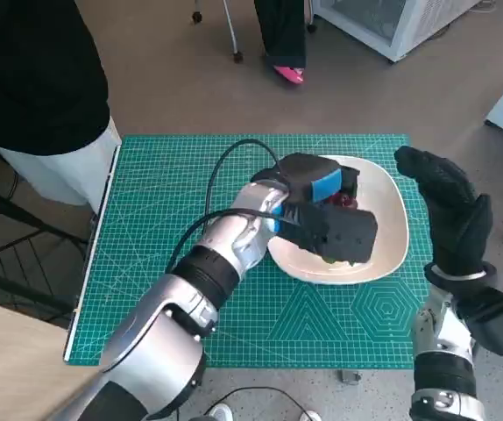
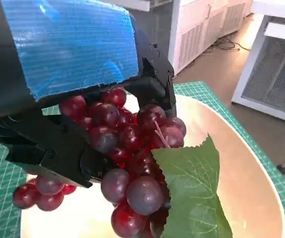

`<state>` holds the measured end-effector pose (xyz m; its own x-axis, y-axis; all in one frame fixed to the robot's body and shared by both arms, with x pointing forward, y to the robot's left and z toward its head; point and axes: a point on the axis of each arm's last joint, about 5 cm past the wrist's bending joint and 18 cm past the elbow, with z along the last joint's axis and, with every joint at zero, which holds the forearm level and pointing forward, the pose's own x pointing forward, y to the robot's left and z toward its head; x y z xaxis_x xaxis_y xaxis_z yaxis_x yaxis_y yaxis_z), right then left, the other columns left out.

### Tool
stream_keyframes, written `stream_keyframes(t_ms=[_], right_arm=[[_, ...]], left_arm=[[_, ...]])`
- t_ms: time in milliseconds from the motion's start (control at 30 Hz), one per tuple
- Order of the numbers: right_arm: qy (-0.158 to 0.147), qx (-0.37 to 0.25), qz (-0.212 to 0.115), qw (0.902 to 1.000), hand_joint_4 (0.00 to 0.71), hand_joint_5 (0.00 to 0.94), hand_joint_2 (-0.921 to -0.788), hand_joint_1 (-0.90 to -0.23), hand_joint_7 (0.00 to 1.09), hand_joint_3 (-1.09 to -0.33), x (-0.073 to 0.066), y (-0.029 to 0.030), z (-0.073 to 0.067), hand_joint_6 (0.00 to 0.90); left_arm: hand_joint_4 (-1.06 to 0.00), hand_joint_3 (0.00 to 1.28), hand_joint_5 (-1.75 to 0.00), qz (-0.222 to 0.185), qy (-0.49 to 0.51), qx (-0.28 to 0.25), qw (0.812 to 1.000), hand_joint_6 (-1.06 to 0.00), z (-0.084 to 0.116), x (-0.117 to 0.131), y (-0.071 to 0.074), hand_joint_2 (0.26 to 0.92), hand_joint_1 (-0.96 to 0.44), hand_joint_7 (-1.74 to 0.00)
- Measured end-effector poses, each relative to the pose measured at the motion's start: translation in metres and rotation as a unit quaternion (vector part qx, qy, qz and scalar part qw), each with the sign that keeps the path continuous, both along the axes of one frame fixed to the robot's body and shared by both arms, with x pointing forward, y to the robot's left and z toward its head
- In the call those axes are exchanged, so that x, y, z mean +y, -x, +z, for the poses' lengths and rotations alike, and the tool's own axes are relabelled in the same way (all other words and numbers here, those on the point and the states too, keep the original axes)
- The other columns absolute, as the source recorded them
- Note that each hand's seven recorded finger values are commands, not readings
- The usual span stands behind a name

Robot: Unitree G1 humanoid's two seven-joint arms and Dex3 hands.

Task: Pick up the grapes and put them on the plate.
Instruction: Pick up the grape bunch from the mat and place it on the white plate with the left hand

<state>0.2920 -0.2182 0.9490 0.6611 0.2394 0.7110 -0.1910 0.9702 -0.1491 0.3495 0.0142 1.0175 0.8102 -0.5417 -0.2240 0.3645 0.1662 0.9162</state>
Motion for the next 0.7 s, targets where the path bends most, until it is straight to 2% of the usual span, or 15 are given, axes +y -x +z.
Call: stream_keyframes(t_ms=[67,133,200,233,300,400,467,567,700], right_arm=[[0.000,-0.001,0.000,1.0000,0.213,0.000,-0.921,-0.422,0.00,-0.621,0.0001,0.0000,0.0002,0.214],[0.001,-0.001,0.001,1.0000,0.212,0.000,-0.921,-0.420,0.00,-0.625,0.0003,-0.0001,0.0005,0.213],[0.001,-0.002,0.001,1.0000,0.210,0.000,-0.921,-0.424,0.00,-0.627,0.0006,-0.0001,0.0008,0.211],[0.002,-0.002,0.002,1.0000,0.210,0.000,-0.921,-0.426,0.00,-0.628,0.0007,-0.0002,0.0008,0.211],[0.002,-0.002,0.002,1.0000,0.208,0.000,-0.921,-0.430,0.00,-0.629,0.0009,-0.0002,0.0009,0.209],[0.002,-0.002,0.002,1.0000,0.207,0.000,-0.921,-0.433,0.00,-0.631,0.0009,-0.0003,0.0008,0.208],[0.002,-0.001,0.002,1.0000,0.207,0.000,-0.921,-0.435,0.00,-0.631,0.0009,-0.0003,0.0006,0.208],[0.002,0.000,0.003,1.0000,0.208,0.001,-0.921,-0.438,0.00,-0.631,0.0011,-0.0003,0.0003,0.209],[0.003,0.001,0.003,1.0000,0.206,0.000,-0.921,-0.440,0.00,-0.631,0.0015,-0.0004,0.0001,0.207]], left_arm=[[-0.49,0.24,-1.44,0.003,0.004,0.010,1.000,-0.39,-0.0001,0.0008,-0.0004,0.921,0.30,-0.37],[-0.48,0.25,-1.45,0.005,0.009,0.020,1.000,-0.38,-0.0004,0.0015,-0.0007,0.921,0.33,-0.27],[-0.43,0.21,-1.37,0.006,0.011,0.027,1.000,-0.38,-0.0007,0.0020,-0.0009,0.919,0.16,-0.19],[-0.41,0.18,-1.28,0.006,0.011,0.030,0.999,-0.38,-0.0009,0.0022,-0.0010,0.918,0.03,-0.17],[-0.37,0.13,-0.95,0.006,0.010,0.034,0.999,-0.38,-0.0011,0.0025,-0.0011,0.919,-0.23,-0.11],[-0.33,0.13,-0.40,0.005,0.007,0.039,0.999,-0.37,-0.0016,0.0029,-0.0013,0.920,-0.41,-0.05],[-0.29,0.15,-0.20,0.006,0.006,0.039,0.999,-0.36,-0.0019,0.0033,-0.0014,0.921,-0.48,-0.02],[-0.24,0.17,-0.07,0.007,0.002,0.039,0.999,-0.34,-0.0018,0.0037,-0.0016,0.921,-0.55,-0.01],[-0.22,0.22,-0.02,0.007,-0.001,0.037,0.999,-0.32,-0.0008,0.0038,-0.0019,0.921,-0.60,0.00]])
